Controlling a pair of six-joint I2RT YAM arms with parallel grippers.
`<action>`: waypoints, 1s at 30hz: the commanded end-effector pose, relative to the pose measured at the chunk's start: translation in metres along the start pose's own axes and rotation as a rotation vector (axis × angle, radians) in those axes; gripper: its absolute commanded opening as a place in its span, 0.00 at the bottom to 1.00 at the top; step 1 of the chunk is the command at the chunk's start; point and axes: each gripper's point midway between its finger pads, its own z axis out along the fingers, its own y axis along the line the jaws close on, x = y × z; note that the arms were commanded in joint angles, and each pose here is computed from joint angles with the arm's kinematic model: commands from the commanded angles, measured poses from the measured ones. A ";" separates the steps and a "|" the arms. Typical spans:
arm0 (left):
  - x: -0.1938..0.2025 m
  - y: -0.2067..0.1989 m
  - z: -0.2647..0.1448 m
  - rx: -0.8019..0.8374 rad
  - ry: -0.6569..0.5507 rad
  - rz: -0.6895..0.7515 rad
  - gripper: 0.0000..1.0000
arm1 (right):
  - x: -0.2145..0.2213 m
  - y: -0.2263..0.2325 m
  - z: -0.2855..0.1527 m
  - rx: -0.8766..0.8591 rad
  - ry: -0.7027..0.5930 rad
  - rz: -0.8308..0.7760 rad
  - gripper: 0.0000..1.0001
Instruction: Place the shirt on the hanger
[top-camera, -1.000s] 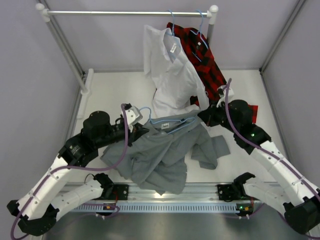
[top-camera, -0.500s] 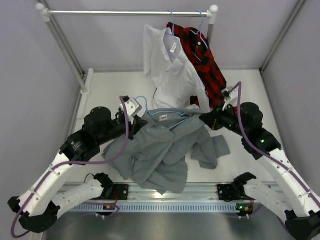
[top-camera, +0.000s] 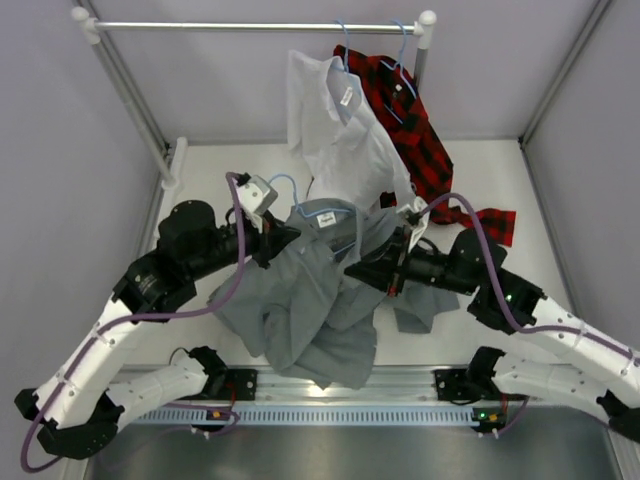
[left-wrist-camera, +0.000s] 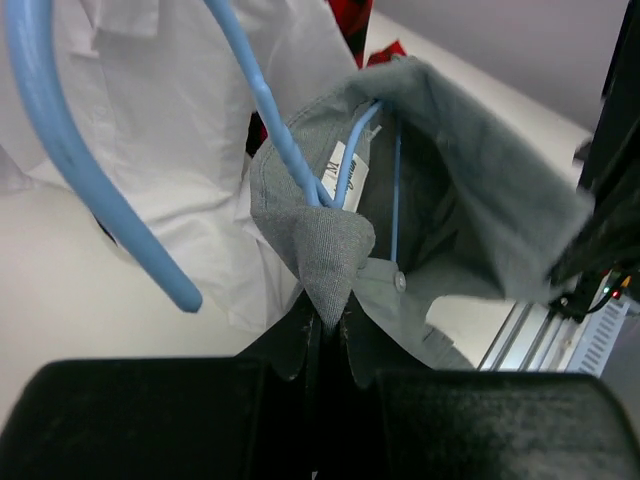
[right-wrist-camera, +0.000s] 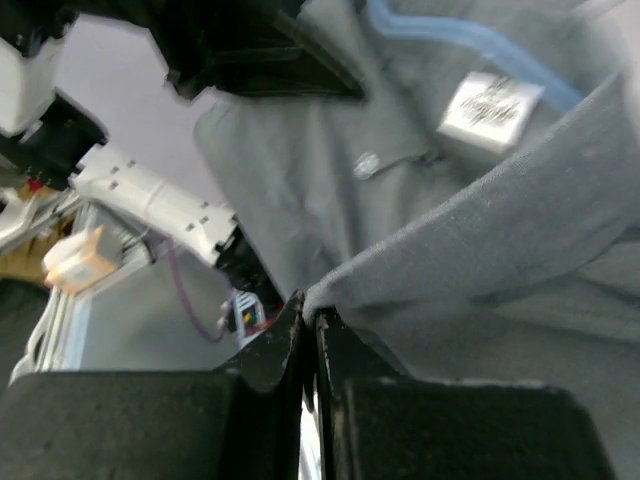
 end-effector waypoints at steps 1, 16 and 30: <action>-0.094 -0.006 -0.034 -0.011 -0.318 -0.032 0.00 | 0.004 0.035 0.026 0.000 -0.078 -0.036 0.00; -0.093 -0.027 -0.044 0.103 -0.315 0.077 0.00 | 0.068 -0.009 0.035 0.455 -0.016 -0.063 0.71; -0.029 -0.035 -0.015 0.215 -0.163 0.189 0.00 | -0.030 0.050 -0.096 0.125 -0.066 -0.189 0.75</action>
